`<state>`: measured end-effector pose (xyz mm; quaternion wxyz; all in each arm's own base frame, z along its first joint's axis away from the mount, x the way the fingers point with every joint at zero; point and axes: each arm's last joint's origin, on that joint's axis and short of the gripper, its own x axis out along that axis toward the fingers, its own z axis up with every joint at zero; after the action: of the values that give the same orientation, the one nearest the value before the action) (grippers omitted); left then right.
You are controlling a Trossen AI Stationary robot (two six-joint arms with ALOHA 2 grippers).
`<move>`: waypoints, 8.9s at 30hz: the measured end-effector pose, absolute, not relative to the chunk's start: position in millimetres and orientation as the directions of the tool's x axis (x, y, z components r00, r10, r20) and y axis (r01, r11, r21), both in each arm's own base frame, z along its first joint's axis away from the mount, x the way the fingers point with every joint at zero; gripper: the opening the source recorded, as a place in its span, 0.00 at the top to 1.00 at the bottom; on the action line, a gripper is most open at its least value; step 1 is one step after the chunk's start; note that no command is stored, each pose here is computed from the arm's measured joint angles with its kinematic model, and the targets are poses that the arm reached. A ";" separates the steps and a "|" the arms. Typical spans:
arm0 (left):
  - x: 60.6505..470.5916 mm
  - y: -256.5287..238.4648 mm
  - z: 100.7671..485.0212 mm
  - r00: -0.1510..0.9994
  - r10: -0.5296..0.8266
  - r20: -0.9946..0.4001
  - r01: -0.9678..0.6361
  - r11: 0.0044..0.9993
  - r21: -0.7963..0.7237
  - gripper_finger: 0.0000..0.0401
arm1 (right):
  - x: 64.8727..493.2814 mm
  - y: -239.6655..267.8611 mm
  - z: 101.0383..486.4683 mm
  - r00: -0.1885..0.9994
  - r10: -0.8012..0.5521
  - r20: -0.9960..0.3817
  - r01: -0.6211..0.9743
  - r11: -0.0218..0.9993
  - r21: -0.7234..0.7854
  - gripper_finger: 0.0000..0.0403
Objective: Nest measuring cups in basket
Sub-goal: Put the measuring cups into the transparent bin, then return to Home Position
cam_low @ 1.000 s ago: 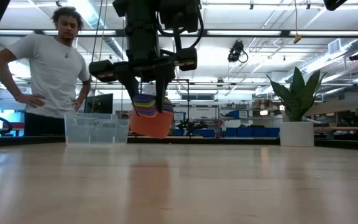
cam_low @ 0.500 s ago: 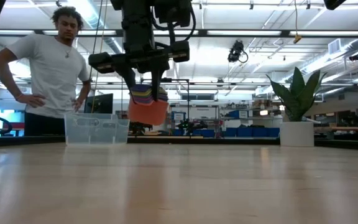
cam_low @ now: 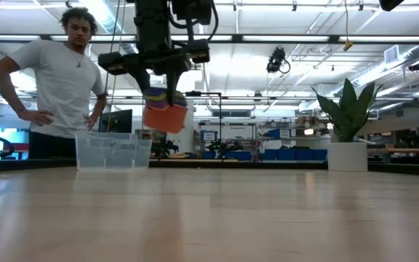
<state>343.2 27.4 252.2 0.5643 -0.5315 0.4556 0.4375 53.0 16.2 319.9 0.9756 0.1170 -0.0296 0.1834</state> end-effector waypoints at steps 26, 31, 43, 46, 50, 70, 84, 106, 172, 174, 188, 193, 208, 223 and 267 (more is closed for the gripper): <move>305.6 85.3 279.0 0.150 0.093 -0.984 -0.988 0.042 -0.147 0.63 | 53.1 16.2 319.2 0.932 0.351 0.094 -0.363 0.906 0.219 0.95; 295.3 100.5 283.3 0.130 0.113 -0.985 -0.991 0.033 -0.127 0.63 | 53.1 16.2 319.3 0.932 0.351 0.095 -0.363 0.906 0.219 0.95; 265.0 144.8 288.8 0.069 0.122 -0.990 -0.998 -0.004 -0.070 0.63 | 53.1 16.2 319.9 0.931 0.351 0.101 -0.364 0.904 0.224 0.95; 258.0 155.2 288.7 0.056 0.122 -0.991 -0.998 -0.015 -0.058 0.63 | 53.1 16.2 319.9 0.931 0.351 0.101 -0.364 0.904 0.224 0.95; 250.0 166.9 288.6 0.046 0.120 -0.992 -0.998 -0.037 -0.050 0.63 | 53.1 16.1 319.9 0.932 0.348 0.101 -0.362 0.904 0.227 0.95; 230.1 186.4 244.1 -0.001 0.098 -0.995 -0.996 -0.084 -0.007 0.63 | 53.2 16.0 319.9 0.934 0.343 0.101 -0.358 0.906 0.228 0.95; 212.6 192.7 188.6 0.051 0.079 -0.996 -0.991 -0.118 -0.060 0.63 | 53.2 16.0 319.9 0.934 0.343 0.101 -0.357 0.898 0.255 0.95; 213.1 193.0 170.4 0.146 0.104 -0.984 -0.987 -0.045 -0.152 0.55 | 53.4 15.1 320.0 0.944 0.314 0.102 -0.330 0.901 0.281 0.95; 251.5 135.0 270.9 0.629 0.266 -0.731 -0.758 0.420 -0.499 0.54 | 53.4 14.4 321.9 0.949 0.292 0.121 -0.312 0.924 0.219 0.99; 263.4 128.8 269.7 0.651 0.289 -0.702 -0.737 0.463 -0.493 0.54 | 53.4 14.4 321.9 0.949 0.292 0.121 -0.313 0.924 0.220 0.99; 301.5 129.1 195.5 0.402 0.376 -0.835 -0.886 0.391 -0.250 0.54 | 53.4 14.7 322.0 0.946 0.299 0.124 -0.321 0.921 0.223 0.99; 301.4 139.8 178.1 0.340 0.379 -0.861 -0.916 0.341 -0.212 0.54 | 53.1 14.6 323.9 0.944 0.299 0.142 -0.325 0.918 0.228 0.99; 266.8 170.7 170.0 0.120 0.368 -0.922 -0.978 0.203 -0.046 0.54 | 52.9 14.5 325.8 0.941 0.298 0.162 -0.329 0.917 0.226 0.99; 251.1 200.1 172.0 0.075 0.453 -0.888 -0.992 0.128 -0.018 0.54 | 52.6 14.2 327.3 0.941 0.290 0.177 -0.326 0.918 0.227 0.99; 221.6 258.3 181.7 0.156 0.573 -0.804 -0.969 0.247 -0.012 0.54 | 52.9 9.5 330.9 0.968 0.131 0.214 -0.185 0.949 0.255 0.99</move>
<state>221.6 258.3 181.7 0.7067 -0.2804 0.3525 0.5455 52.9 9.5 330.9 0.9824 0.1377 -0.0976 0.0803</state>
